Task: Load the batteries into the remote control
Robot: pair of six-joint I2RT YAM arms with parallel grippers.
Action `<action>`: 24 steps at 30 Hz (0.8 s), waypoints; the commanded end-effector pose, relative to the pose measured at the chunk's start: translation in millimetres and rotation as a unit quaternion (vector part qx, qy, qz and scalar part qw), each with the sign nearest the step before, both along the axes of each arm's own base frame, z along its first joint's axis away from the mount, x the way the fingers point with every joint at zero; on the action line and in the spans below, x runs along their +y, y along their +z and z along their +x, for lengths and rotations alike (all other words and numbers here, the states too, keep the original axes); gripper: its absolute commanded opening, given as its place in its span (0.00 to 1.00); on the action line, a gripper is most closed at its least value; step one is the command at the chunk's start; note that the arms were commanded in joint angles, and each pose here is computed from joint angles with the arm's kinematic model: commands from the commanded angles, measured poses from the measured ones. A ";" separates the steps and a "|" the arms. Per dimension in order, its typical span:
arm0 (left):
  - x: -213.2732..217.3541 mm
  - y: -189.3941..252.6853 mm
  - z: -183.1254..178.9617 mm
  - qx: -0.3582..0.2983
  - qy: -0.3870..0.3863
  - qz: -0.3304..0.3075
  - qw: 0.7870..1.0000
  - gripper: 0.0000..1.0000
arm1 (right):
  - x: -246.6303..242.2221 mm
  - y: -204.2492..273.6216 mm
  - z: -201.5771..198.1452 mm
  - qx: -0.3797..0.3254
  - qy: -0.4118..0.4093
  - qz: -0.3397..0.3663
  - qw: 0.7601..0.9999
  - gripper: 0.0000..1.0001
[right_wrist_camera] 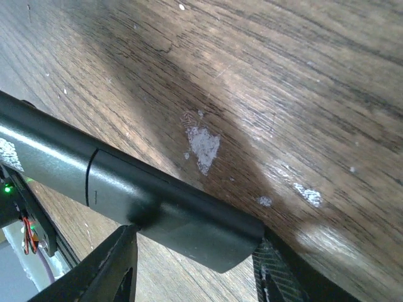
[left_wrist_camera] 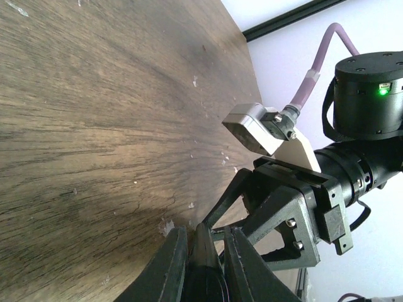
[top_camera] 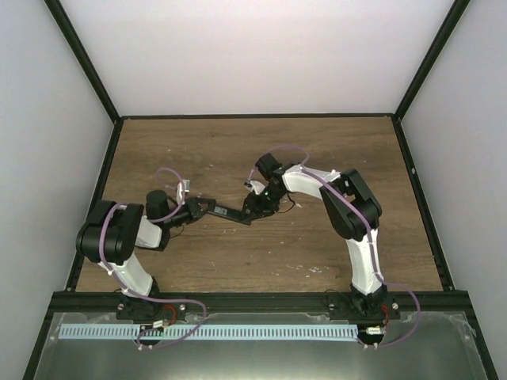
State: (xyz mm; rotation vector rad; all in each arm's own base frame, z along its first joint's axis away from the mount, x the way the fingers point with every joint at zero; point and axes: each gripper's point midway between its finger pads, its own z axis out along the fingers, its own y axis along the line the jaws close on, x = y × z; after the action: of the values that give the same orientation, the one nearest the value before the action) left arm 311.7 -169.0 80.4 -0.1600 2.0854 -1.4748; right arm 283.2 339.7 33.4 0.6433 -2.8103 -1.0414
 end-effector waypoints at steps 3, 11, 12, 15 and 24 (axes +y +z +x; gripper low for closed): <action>-19.1 0.5 -24.2 0.006 -0.059 -0.011 0.998 0.00 | 20.1 28.2 18.0 -0.087 0.014 0.050 0.995 0.46; -9.5 4.1 -19.4 0.008 -0.040 -0.034 0.999 0.00 | 0.2 42.9 18.7 -0.112 0.002 0.040 0.993 0.52; -8.5 5.5 -18.3 0.007 -0.038 -0.039 0.999 0.00 | -1.8 44.6 18.0 -0.115 0.003 0.039 0.993 0.53; -5.8 7.4 -15.7 0.008 -0.032 -0.051 0.998 0.00 | -5.6 51.0 16.5 -0.122 0.003 0.037 0.992 0.54; -4.8 21.6 -14.6 -0.007 -0.042 -0.061 0.997 0.00 | -24.3 74.8 22.7 -0.199 0.030 0.035 0.979 0.57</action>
State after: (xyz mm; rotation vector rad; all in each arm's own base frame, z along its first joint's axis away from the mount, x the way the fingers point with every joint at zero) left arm 298.1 -170.9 81.6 -0.2054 2.0736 -1.6236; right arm 297.9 326.5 89.3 0.8716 -3.0064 -1.1203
